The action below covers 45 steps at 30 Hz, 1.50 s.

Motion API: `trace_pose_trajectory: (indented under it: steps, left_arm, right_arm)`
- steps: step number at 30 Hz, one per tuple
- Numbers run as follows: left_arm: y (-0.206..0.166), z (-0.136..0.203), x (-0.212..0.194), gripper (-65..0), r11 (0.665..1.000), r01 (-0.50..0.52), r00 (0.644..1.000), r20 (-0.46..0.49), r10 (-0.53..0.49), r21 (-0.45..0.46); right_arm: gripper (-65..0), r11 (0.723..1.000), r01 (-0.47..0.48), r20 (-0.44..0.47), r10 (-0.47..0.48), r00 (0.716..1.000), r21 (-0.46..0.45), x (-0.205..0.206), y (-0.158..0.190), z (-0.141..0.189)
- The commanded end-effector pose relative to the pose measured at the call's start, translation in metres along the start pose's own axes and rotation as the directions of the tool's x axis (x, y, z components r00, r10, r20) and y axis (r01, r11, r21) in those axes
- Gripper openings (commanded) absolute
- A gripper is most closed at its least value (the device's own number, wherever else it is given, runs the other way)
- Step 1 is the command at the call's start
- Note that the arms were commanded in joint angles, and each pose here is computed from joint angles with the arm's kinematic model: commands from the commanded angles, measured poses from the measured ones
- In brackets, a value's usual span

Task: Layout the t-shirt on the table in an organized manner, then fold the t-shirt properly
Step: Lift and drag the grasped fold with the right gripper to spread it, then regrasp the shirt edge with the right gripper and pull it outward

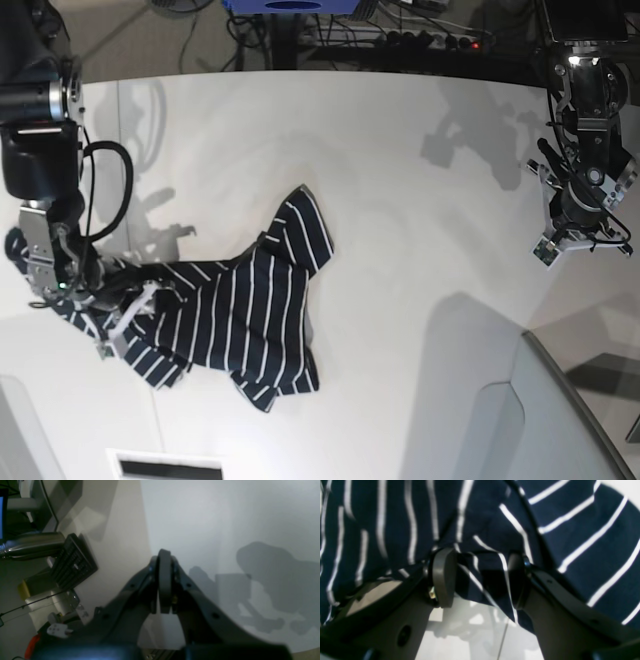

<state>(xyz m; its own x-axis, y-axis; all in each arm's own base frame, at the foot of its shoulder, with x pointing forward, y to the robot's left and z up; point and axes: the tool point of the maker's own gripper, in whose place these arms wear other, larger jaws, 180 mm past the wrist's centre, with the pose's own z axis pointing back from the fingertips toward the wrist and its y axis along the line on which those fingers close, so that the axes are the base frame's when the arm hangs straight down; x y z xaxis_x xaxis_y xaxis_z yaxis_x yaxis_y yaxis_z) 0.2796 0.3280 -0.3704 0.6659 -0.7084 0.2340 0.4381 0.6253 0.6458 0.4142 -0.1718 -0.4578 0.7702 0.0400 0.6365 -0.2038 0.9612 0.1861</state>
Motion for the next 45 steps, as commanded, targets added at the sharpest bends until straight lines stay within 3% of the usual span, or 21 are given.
trace_pose_trajectory:
  steps: [1,5,6,10,16,24,32,35,41,45]
  left_arm:
    - [0.015,0.003,0.003,-65.0,0.999,0.005,1.0,0.012,-0.005,0.04]
    - [0.015,0.003,0.003,-65.0,0.999,0.005,1.0,0.012,-0.005,0.04]
    - [0.015,0.003,0.003,-65.0,0.999,0.005,1.0,0.012,-0.005,0.04]
    - [0.015,0.003,0.003,-65.0,0.999,0.005,1.0,0.012,-0.005,0.04]
    - [0.015,0.003,0.003,-65.0,0.999,0.006,1.0,0.012,-0.006,0.041]
    - [0.014,-0.001,-0.001,-65.0,1.0,0.001,1.0,-0.002,-0.001,0.032]
    - [0.014,-0.002,-0.001,-65.0,1.0,0.0,1.0,-0.003,0.0,0.031]
    - [0.014,-0.002,-0.002,-65.0,0.999,0.001,1.0,-0.004,-0.001,0.032]
    - [0.015,-0.002,-0.002,-65.0,0.999,0.002,1.0,-0.005,-0.002,0.033]
    - [0.016,-0.001,-0.002,-65.0,0.999,0.004,1.0,-0.005,-0.004,0.035]
  right_arm:
    - [-34.4,1.0,-0.002,0.078,0.002,0.997,0.0,0.03,-0.004,0.003]
    - [-35.0,1.0,0.021,0.076,-0.021,0.997,-0.001,0.029,-0.007,-0.001]
    - [-37.8,1.0,0.024,0.077,-0.024,0.997,0.0,0.03,-0.006,-0.002]
    - [-65.0,1.0,0.023,0.082,-0.024,0.996,0.003,0.033,-0.006,-0.001]
    - [-65.0,1.0,0.017,0.068,-0.018,0.998,0.007,0.026,-0.003,0.001]
    - [-65.0,0.991,-0.136,0.121,0.133,0.984,0.013,0.028,0.027,0.037]
    - [-64.7,0.984,-0.181,0.11,0.179,0.978,0.004,0.035,0.033,0.05]
    - [-59.3,0.983,-0.183,0.084,0.182,0.98,0.002,0.034,0.032,0.05]
    - [-30.0,0.982,-0.188,0.112,0.187,0.976,-0.003,0.052,0.032,0.05]
    - [-27.5,0.987,-0.163,0.114,0.163,0.98,-0.004,0.061,0.024,0.042]
